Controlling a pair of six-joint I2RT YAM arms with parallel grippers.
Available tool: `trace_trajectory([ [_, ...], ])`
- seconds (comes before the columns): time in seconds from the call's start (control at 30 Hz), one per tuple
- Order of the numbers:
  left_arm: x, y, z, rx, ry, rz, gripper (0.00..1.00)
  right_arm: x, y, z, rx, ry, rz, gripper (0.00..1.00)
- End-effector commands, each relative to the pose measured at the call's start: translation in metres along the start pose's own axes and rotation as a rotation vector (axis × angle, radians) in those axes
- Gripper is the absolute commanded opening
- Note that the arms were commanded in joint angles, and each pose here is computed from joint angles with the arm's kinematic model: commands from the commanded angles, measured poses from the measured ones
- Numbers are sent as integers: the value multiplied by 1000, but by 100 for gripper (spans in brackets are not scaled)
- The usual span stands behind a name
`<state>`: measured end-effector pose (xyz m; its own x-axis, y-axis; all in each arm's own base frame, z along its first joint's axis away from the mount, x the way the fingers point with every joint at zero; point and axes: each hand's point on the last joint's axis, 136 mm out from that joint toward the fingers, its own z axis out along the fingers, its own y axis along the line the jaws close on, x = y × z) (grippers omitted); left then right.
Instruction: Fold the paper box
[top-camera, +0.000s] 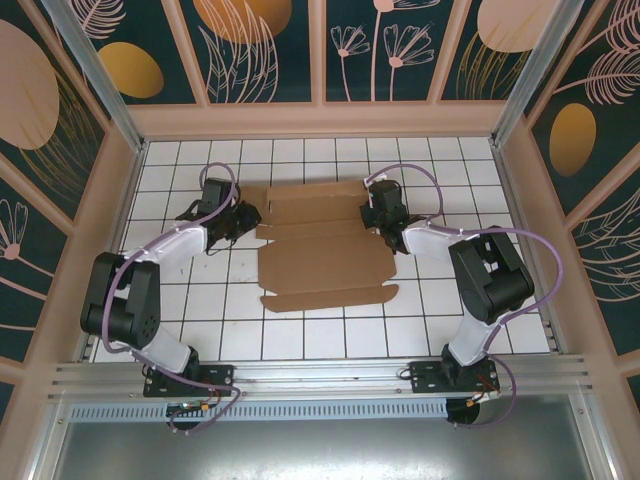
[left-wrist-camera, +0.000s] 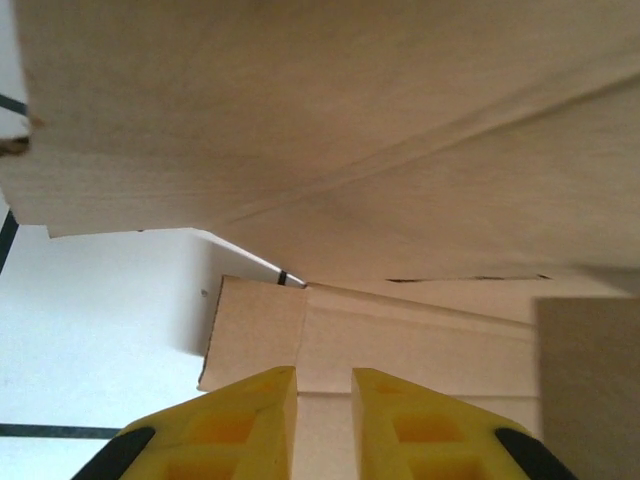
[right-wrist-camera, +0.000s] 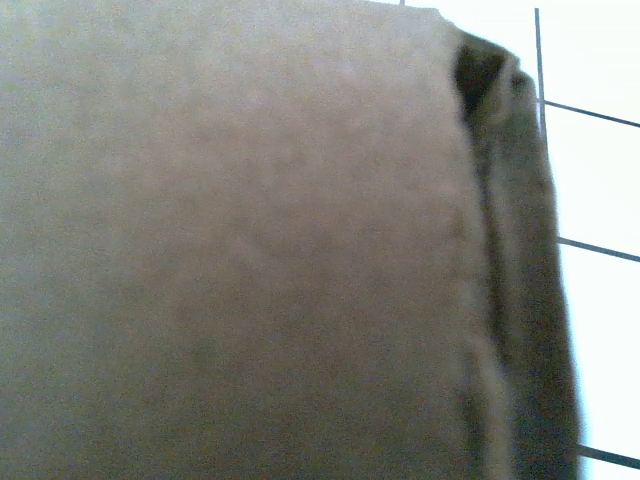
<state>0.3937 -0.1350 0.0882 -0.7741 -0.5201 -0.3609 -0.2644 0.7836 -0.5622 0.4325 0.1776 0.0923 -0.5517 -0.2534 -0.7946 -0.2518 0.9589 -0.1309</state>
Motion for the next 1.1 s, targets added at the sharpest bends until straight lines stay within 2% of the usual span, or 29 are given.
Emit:
trace_trajectory([
  [0.0,-4,14,17,-48,-25,-34,22,15,-3,2,9,67,-37,0],
  [0.07,-5,21,24,-80,-29,-40,22,15,-2,2,7,69,-38,0],
  [0.27,6,38,41,-125,3,-45,33,17,-1,4,1,72,-35,0],
  [0.53,30,48,49,-87,55,-91,37,18,-1,5,5,80,-35,0],
  [0.7,37,48,41,-59,58,-92,42,20,-3,6,14,89,-35,0],
  [0.87,24,36,21,-34,-1,-51,40,23,-4,8,26,98,-32,0],
  [1.07,28,41,33,-38,18,-49,39,22,-4,8,25,96,-25,0],
])
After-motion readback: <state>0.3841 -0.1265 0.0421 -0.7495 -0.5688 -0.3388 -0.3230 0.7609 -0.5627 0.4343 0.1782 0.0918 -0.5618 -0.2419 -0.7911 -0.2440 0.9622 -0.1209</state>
